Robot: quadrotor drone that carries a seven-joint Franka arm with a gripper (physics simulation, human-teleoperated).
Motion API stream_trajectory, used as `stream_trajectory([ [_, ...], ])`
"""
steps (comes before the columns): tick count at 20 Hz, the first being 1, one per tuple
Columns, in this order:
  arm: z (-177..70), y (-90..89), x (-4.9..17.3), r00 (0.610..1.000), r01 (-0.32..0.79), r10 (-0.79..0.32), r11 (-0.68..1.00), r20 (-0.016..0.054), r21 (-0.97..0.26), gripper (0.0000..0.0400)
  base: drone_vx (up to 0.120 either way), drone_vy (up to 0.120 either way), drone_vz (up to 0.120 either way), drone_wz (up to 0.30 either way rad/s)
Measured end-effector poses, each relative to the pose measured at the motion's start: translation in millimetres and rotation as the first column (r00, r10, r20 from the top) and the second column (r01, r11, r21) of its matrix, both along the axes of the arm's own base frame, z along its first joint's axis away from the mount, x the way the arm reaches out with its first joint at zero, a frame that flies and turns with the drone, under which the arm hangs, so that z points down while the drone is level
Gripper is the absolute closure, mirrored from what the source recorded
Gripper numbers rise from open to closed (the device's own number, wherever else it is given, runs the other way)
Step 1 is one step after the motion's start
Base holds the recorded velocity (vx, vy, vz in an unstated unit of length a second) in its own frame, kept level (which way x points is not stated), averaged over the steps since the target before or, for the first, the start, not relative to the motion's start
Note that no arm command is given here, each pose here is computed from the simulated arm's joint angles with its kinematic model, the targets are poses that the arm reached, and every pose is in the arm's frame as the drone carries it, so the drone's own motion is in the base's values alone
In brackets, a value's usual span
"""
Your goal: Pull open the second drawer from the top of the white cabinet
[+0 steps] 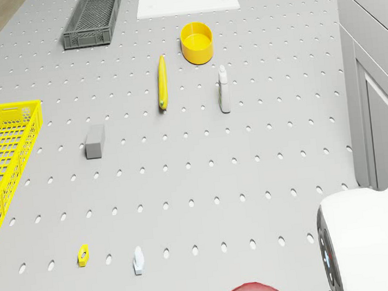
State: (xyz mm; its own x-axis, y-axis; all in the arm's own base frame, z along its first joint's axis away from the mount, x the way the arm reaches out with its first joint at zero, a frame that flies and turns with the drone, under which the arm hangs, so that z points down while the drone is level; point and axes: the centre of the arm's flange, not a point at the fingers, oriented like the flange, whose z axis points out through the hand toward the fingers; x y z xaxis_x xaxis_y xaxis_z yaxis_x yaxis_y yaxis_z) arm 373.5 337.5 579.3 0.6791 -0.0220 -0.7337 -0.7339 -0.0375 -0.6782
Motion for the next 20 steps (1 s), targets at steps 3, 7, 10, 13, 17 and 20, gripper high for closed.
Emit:
stream_trajectory([
  [3,4,-2.9,-0.3,1.000,-0.003,0.003,1.000,-0.0028,-0.012,0.0100,0.000,0.000,0.000,0.000],
  [7,-1,-6.6,0.5,0.999,0.000,0.000,1.000,0.0353,-0.004,0.0145,0.000,0.000,0.000,0.000],
  [10,-3,-8.4,0.8,1.000,0.004,-0.004,1.000,0.0064,0.002,0.0157,0.000,0.000,0.000,0.000],
  [13,-1,-13.9,0.9,1.000,0.000,0.000,1.000,0.0211,-0.009,0.0136,0.000,0.000,0.000,0.000],
  [17,-7,-19.1,1.2,0.999,0.004,-0.004,1.000,0.0344,0.006,0.0189,0.000,0.000,0.000,0.000],
  [20,-8,-27.2,0.6,0.999,0.002,-0.002,1.000,0.0331,0.008,0.0202,0.000,0.000,0.000,0.000],
])
